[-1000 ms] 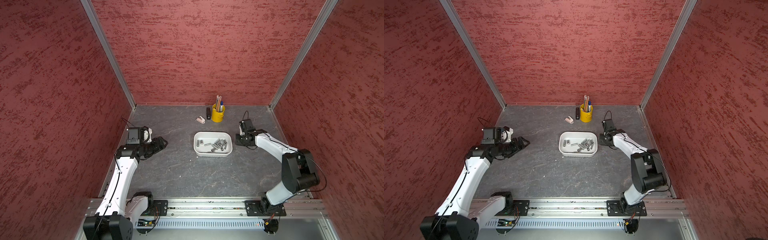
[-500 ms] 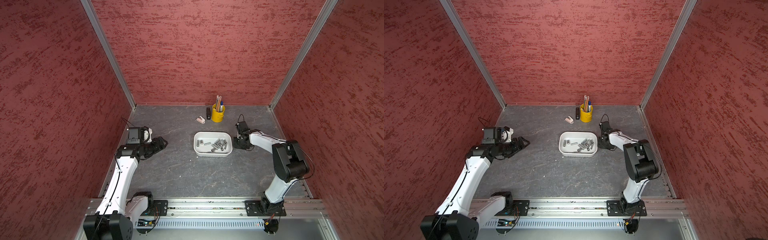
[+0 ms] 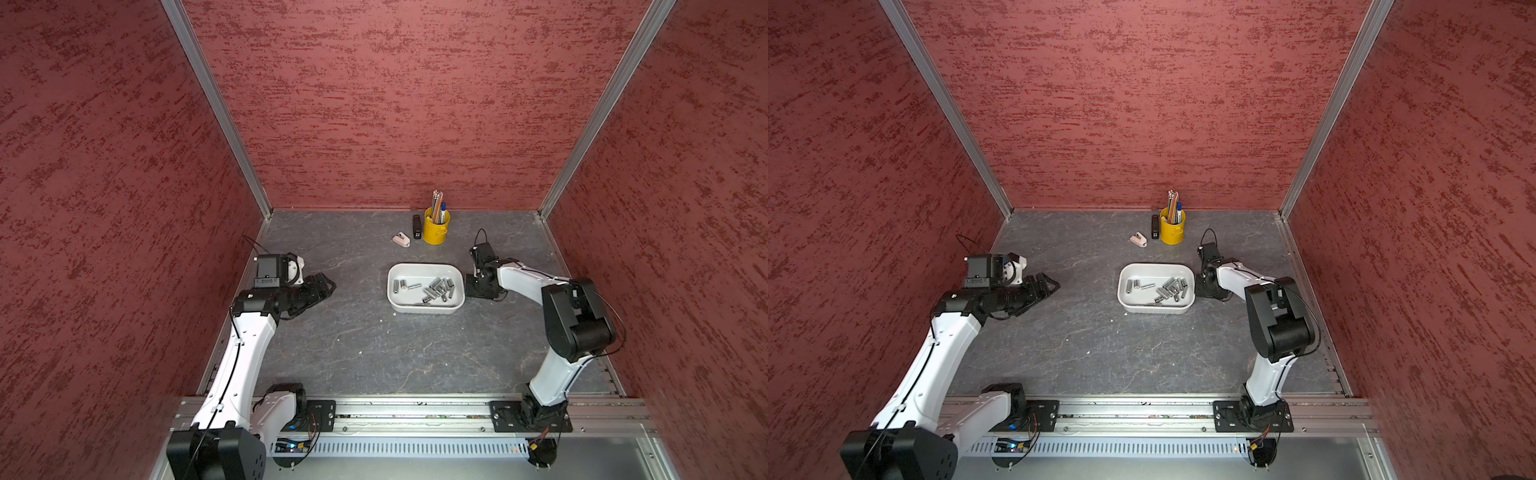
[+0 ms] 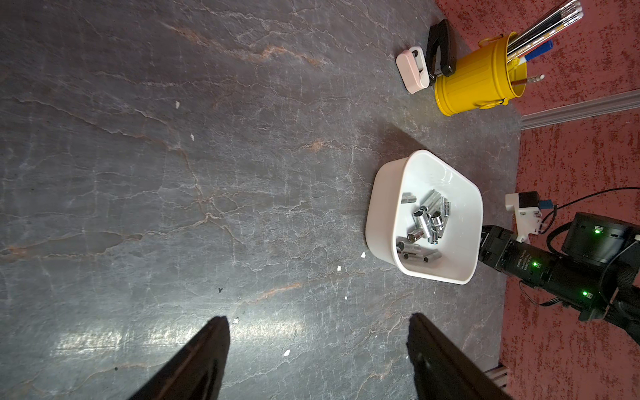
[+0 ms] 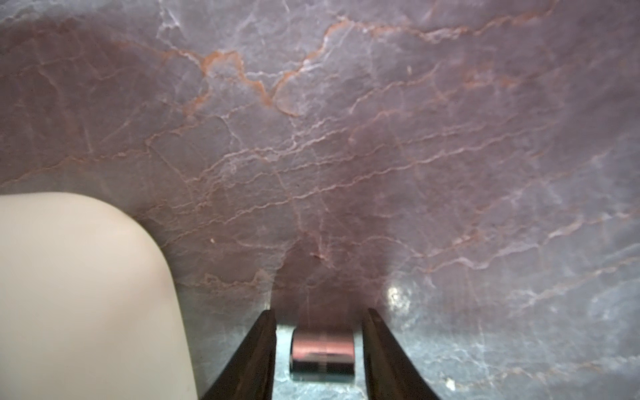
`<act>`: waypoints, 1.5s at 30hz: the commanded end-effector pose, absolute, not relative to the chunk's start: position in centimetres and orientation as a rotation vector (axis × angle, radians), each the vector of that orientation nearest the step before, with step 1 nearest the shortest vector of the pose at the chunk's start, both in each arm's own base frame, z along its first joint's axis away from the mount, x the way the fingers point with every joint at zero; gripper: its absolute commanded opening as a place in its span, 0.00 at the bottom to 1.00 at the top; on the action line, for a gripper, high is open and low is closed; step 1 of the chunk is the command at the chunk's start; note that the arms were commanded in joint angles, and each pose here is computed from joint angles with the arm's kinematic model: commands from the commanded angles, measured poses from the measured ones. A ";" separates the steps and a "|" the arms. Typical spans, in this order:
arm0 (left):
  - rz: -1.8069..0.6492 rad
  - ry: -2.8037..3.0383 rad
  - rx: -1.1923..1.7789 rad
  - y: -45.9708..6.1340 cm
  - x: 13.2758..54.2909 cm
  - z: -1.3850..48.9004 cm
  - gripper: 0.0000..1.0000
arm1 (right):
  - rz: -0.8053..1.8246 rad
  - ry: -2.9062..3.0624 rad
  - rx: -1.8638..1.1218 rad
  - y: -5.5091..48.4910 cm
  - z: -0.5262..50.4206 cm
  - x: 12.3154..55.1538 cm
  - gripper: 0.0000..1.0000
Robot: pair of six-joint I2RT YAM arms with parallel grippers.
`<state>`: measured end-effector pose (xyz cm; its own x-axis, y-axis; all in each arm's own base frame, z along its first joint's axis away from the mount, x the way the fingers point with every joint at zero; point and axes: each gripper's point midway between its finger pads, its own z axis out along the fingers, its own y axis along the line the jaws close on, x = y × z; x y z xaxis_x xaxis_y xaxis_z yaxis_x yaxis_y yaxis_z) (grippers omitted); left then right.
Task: Take out the socket from the storage box
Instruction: Place the socket head at the center of the board, then pick up the socket head from the storage box.
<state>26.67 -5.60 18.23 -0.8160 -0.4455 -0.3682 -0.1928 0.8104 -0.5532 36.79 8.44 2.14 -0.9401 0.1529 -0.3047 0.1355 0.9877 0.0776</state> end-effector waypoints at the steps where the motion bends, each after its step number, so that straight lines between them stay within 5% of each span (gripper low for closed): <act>1: -0.696 2.508 -0.470 -5.7 26.7 17.9 0.84 | 0.076 2.800 0.214 8.6 2.8 37.5 0.45; 21: -0.597 2.559 -0.320 -8.4 26.8 18.0 0.81 | -0.044 2.224 0.242 4.4 15.0 38.8 0.64; 36: -0.516 2.710 0.148 -23.6 29.4 16.6 0.71 | -0.133 1.934 0.253 1.6 17.2 37.7 0.69; 45: -0.257 2.850 0.154 -28.6 34.1 11.6 0.52 | -0.135 1.952 0.256 1.6 17.0 37.8 0.70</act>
<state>33.03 -29.43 12.80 -0.9476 0.1011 -0.3030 0.1844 0.9476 -0.2608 37.23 2.06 15.37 -0.4166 0.1095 -0.9025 0.2207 0.9752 0.0164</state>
